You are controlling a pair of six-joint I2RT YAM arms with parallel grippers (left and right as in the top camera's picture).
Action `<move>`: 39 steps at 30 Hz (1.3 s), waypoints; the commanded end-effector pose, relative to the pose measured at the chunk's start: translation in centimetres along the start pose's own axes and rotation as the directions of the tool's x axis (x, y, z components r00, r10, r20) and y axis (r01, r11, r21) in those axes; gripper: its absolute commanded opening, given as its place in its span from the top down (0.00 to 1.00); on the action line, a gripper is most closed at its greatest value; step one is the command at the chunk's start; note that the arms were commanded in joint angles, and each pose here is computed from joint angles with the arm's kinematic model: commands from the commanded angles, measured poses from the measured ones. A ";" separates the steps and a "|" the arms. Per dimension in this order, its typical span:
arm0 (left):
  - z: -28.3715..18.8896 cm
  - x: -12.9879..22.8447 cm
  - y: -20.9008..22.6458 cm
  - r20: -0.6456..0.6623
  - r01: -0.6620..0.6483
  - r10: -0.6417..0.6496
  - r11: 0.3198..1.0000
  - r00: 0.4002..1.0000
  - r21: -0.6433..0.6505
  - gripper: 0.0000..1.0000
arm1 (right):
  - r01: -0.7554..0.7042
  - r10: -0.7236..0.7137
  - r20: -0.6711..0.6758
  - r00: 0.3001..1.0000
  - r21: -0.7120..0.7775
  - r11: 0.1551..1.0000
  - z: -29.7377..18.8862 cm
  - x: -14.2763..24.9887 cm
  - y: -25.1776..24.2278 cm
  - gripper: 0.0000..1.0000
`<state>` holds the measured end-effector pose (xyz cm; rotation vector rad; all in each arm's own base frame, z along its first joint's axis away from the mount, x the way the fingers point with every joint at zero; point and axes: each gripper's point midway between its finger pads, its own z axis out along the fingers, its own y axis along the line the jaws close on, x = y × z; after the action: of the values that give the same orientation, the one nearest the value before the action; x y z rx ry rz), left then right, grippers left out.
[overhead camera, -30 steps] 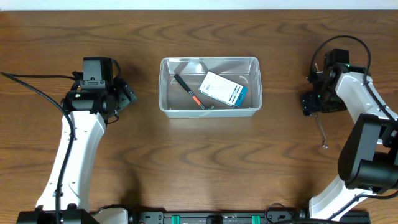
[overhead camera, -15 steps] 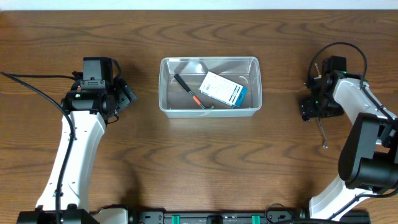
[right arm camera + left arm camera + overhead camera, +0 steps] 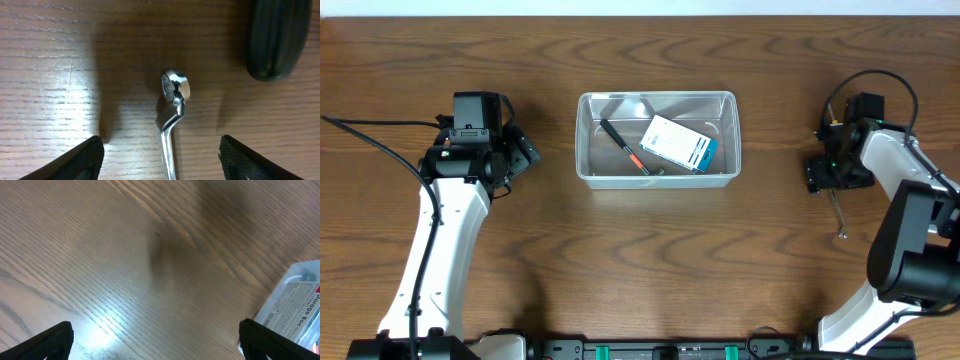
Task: Pack container
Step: 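Move the right gripper to the chrome wrench and grasp its end, then carry the wrench with the right gripper into the box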
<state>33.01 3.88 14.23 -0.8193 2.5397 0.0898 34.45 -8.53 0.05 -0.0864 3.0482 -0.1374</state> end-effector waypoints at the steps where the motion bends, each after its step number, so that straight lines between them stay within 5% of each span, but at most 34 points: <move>1: 0.0 -0.4 0.3 0.010 -0.002 0.003 1.000 1.000 -0.019 0.02 | -0.012 0.010 -0.026 1.000 -0.073 0.997 1.4 0.7 0.8 0.23; 7: 0.0 -0.4 0.3 0.010 -0.002 0.003 1.000 1.000 -0.019 0.02 | -0.018 0.011 -0.066 0.998 -0.098 0.995 2.7 1.4 1.1 0.30; 12: 0.0 -0.4 0.3 0.010 -0.002 0.003 1.000 1.000 -0.019 0.02 | -0.018 0.011 -0.072 0.997 -0.099 0.995 2.9 1.5 1.2 0.58; 17: 0.0 -0.4 0.3 0.010 -0.002 0.003 1.000 1.000 -0.019 0.02 | -0.018 0.010 -0.078 0.997 -0.101 0.995 2.8 1.6 1.2 0.62; 27: 0.0 -0.4 0.3 0.010 -0.002 0.003 1.000 1.000 -0.019 0.02 | -0.036 0.026 -0.091 0.995 -0.102 0.994 2.8 1.9 1.3 0.98; 39: 0.0 -0.4 0.3 0.010 -0.002 0.003 1.000 1.000 -0.019 0.02 | -0.070 0.069 -0.021 0.997 -0.084 0.994 -3.2 -3.6 0.1 0.99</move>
<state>33.01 3.87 14.23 -0.8192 2.5398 0.0893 34.37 -7.91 0.61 0.0110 3.1632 0.0225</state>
